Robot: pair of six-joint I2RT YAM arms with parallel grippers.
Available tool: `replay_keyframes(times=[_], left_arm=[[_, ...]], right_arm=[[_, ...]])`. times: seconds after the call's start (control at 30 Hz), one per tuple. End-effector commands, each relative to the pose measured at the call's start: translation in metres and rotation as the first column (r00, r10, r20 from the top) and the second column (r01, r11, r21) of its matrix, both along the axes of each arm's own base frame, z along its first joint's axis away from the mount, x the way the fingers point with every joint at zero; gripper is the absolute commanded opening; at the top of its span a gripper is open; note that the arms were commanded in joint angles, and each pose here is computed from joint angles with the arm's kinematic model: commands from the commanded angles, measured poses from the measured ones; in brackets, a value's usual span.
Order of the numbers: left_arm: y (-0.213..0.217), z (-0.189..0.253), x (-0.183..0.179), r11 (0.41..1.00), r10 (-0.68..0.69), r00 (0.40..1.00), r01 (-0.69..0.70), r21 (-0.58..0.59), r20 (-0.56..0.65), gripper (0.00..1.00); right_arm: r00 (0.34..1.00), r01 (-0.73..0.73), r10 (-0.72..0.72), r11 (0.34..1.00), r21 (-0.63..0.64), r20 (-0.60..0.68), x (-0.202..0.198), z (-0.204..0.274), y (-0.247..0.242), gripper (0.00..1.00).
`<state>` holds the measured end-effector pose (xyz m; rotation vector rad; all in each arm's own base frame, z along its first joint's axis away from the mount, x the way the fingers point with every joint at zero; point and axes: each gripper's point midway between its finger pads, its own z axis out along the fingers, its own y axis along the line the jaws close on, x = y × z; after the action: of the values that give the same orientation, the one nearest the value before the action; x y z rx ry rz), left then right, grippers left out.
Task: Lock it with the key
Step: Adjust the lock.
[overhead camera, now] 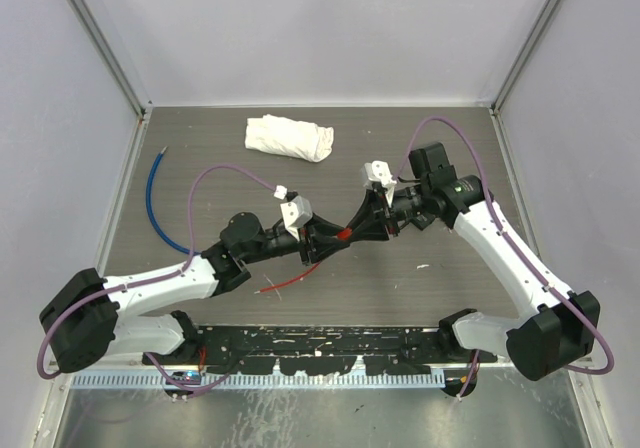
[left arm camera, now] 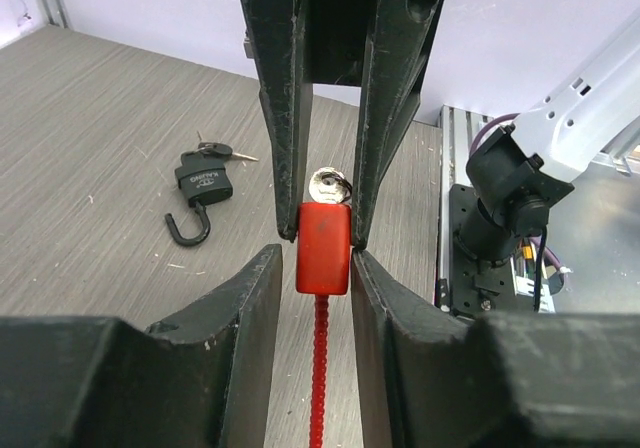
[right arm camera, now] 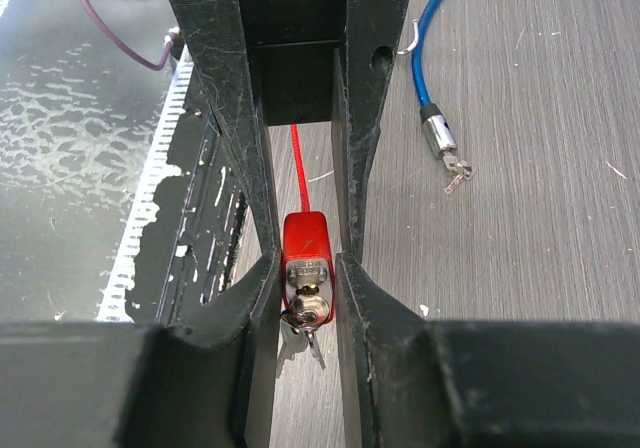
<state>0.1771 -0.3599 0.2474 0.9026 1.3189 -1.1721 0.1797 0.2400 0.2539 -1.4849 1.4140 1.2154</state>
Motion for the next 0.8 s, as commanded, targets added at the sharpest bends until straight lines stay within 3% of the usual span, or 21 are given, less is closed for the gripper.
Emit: replay_keyframes(times=[0.0,0.23,0.47,0.67,0.77], left_arm=[[0.002,0.025,0.002,0.997,0.020,0.999,-0.016,-0.082,0.047,0.35],[-0.001,0.012,0.002,0.999,0.003,0.999,-0.002,-0.040,0.038,0.33],[-0.003,0.008,-0.001,0.999,-0.020,0.999,0.021,-0.026,0.033,0.26],[-0.005,0.012,-0.003,0.999,-0.039,0.998,0.041,-0.030,0.045,0.00],[-0.005,0.014,-0.004,0.998,-0.047,0.998,0.049,-0.039,0.050,0.00]], right_arm=[[0.996,-0.022,0.019,0.999,0.042,0.082,-0.001,0.024,0.002,0.01],[0.996,-0.017,0.013,0.999,0.046,0.087,-0.001,0.028,0.000,0.01],[0.996,-0.012,0.008,0.999,0.043,0.087,0.001,0.027,0.000,0.01],[0.997,-0.011,0.008,0.999,0.039,0.081,0.001,0.024,-0.001,0.02],[0.997,-0.014,0.011,0.999,0.040,0.070,0.000,0.023,0.000,0.13]])
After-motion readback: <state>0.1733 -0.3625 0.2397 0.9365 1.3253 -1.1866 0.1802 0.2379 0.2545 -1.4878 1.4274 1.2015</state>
